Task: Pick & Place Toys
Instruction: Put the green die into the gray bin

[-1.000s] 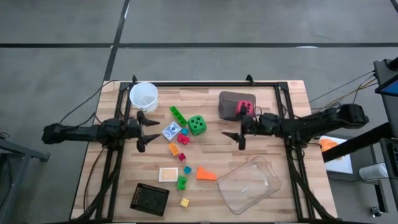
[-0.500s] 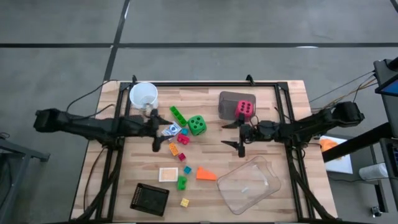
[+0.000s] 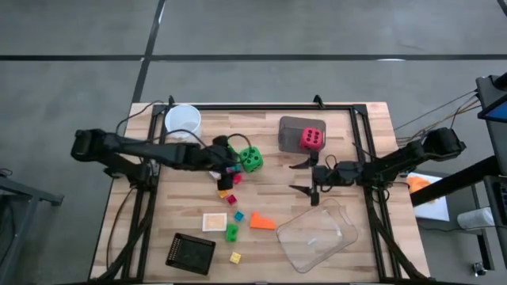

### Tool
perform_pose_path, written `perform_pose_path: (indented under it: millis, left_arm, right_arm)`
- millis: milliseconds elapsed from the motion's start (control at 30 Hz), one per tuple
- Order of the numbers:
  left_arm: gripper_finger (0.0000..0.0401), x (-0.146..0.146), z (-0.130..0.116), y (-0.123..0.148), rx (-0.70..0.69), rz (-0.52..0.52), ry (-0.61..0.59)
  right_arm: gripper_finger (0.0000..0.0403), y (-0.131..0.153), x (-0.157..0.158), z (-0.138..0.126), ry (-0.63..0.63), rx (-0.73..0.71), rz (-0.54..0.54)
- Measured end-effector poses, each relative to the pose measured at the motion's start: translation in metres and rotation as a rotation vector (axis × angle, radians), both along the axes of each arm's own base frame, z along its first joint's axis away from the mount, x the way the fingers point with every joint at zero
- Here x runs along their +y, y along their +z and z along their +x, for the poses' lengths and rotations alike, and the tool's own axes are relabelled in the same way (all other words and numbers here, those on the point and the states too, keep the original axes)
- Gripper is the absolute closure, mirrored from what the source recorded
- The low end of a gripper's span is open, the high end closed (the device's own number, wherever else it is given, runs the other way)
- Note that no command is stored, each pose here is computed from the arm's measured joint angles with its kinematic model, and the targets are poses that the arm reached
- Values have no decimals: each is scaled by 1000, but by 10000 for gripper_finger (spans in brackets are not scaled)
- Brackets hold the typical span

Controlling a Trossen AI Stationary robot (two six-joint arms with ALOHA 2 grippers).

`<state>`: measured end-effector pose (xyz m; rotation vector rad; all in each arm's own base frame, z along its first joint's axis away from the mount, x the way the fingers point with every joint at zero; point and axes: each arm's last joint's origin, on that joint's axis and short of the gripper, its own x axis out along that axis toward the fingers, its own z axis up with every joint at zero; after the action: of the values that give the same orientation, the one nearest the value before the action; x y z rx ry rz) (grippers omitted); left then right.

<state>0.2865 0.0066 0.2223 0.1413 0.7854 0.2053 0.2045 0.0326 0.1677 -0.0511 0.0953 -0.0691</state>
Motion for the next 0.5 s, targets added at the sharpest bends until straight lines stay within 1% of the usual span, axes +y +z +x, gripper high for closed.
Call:
perform_pose_path:
  millis: [133,300,400,500]
  left_arm:
    - [110,-1,17,-9,47,-3,-2]
    - [110,-1,38,-23,94,3,16]
    - [109,1,48,-32,130,53,72]
    - [109,2,56,-41,186,104,87]
  right_arm:
    - [94,-6,-2,-7,-19,-12,2]
    - [94,-7,-3,-9,-30,-13,2]
    - [94,-7,-3,-9,-31,-13,2]
    - [94,-7,-3,-9,-31,-13,2]
